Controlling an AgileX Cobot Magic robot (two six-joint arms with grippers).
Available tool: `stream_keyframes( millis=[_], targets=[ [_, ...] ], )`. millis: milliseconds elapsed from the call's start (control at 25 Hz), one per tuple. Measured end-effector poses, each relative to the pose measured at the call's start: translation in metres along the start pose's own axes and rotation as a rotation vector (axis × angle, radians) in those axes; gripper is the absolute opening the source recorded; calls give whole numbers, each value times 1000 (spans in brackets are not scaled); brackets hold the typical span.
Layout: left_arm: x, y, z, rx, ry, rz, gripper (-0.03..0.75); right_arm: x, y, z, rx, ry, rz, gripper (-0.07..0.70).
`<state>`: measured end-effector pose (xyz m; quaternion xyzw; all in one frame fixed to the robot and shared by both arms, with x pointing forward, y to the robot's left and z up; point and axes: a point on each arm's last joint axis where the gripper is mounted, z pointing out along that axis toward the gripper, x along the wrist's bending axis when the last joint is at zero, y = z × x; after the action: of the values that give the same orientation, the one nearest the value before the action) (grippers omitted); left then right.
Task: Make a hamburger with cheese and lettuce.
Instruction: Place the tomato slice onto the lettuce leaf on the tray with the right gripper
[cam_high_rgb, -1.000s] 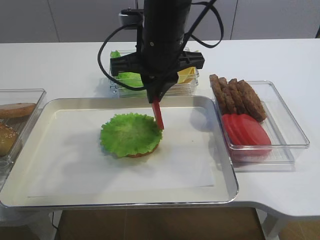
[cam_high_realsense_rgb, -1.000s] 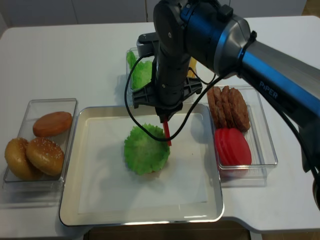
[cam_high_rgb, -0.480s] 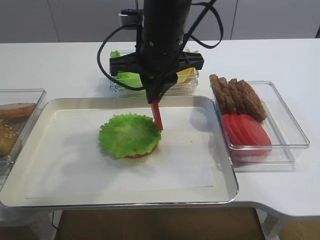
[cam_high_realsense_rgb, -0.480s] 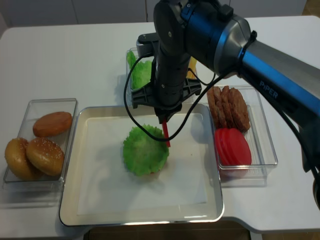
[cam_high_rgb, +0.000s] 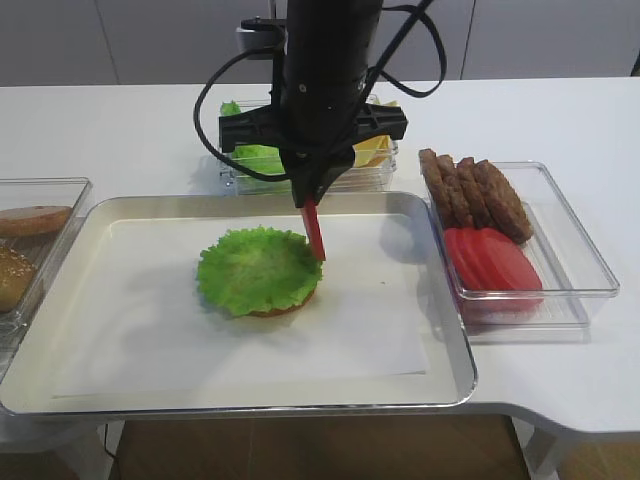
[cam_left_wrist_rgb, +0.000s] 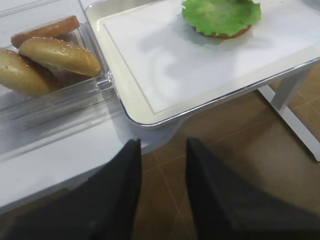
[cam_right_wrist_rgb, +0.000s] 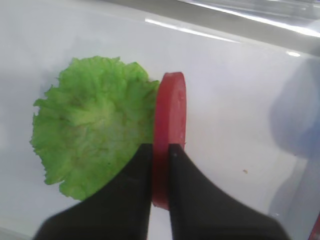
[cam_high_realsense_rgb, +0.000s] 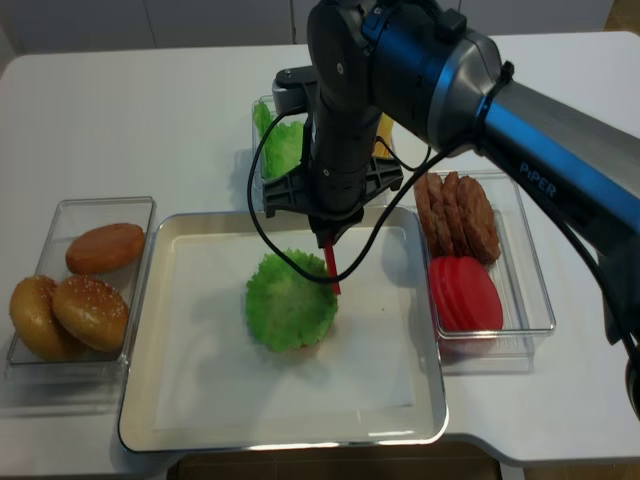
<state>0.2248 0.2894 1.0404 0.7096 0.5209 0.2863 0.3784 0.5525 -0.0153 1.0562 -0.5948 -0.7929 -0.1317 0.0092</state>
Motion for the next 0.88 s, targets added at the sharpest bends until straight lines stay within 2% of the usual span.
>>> stream_keyframes(
  millis=[880],
  targets=[
    [0, 0, 0, 0, 0, 0, 232, 5, -2, 0, 10, 23, -34, 79]
  ],
)
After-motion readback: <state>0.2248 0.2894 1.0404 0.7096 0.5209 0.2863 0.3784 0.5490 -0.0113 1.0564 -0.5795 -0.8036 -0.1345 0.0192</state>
